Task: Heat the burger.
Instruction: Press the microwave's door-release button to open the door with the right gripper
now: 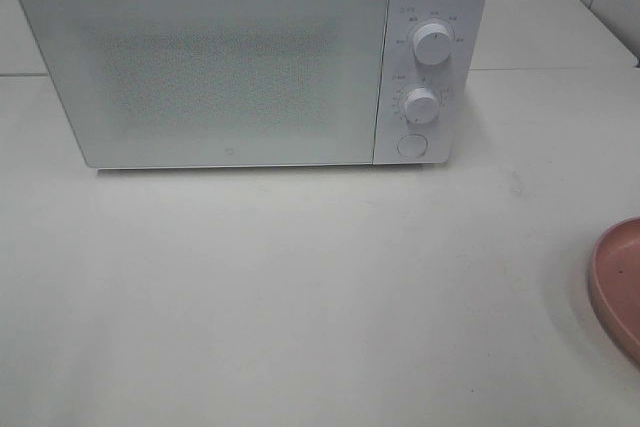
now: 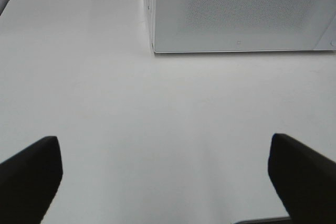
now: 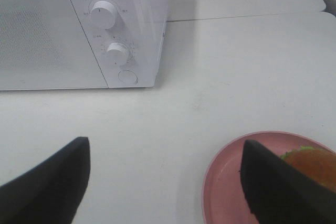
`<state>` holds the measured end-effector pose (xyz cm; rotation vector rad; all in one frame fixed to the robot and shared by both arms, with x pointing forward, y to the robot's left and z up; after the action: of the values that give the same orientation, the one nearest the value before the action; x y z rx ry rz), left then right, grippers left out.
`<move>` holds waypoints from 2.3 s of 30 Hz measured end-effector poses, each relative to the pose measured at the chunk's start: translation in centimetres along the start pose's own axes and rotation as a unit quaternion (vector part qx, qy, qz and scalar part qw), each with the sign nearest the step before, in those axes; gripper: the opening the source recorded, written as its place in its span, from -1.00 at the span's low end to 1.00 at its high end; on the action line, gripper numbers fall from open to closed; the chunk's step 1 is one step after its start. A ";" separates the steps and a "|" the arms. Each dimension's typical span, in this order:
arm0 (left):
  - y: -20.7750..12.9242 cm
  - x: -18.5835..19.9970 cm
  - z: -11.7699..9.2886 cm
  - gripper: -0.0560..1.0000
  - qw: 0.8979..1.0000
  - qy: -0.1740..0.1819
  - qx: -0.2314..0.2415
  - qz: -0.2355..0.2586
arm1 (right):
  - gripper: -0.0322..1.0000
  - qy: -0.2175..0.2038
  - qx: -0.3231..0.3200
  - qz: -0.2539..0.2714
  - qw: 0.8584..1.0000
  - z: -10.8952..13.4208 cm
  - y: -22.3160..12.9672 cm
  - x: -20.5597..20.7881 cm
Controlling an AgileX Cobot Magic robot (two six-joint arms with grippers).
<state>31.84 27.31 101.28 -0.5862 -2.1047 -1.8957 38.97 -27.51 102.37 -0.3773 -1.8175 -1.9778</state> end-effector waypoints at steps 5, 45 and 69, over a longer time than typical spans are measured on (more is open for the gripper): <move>0.0 0.0 0.0 0.98 1.000 0.000 0.000 0.000 | 0.54 -0.005 -0.005 0.007 1.000 -0.3 0.8 -1.9; 0.0 0.0 0.0 0.98 1.000 0.000 0.000 0.000 | 0.54 -0.052 0.043 -0.140 0.988 -3.4 2.8 -14.7; 0.0 0.0 0.0 0.98 1.000 0.000 0.000 0.000 | 0.54 -0.065 0.120 -0.142 0.980 1.8 -1.1 -20.2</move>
<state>31.84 27.31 101.28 -0.5862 -2.1047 -1.8957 55.91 -23.09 92.03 -0.1834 -2.2735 -1.9170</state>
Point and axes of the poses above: a point on each arm's last joint axis where the gripper is mounted, x pointing back along that axis away from the gripper, z along the wrist's bending axis when the last joint is at zero, y = z × x, the point moved 10 cm from there along -x, pointing out along that axis toward the gripper, and after that the axes turned 4 degrees about x, right-handed, at the moved point
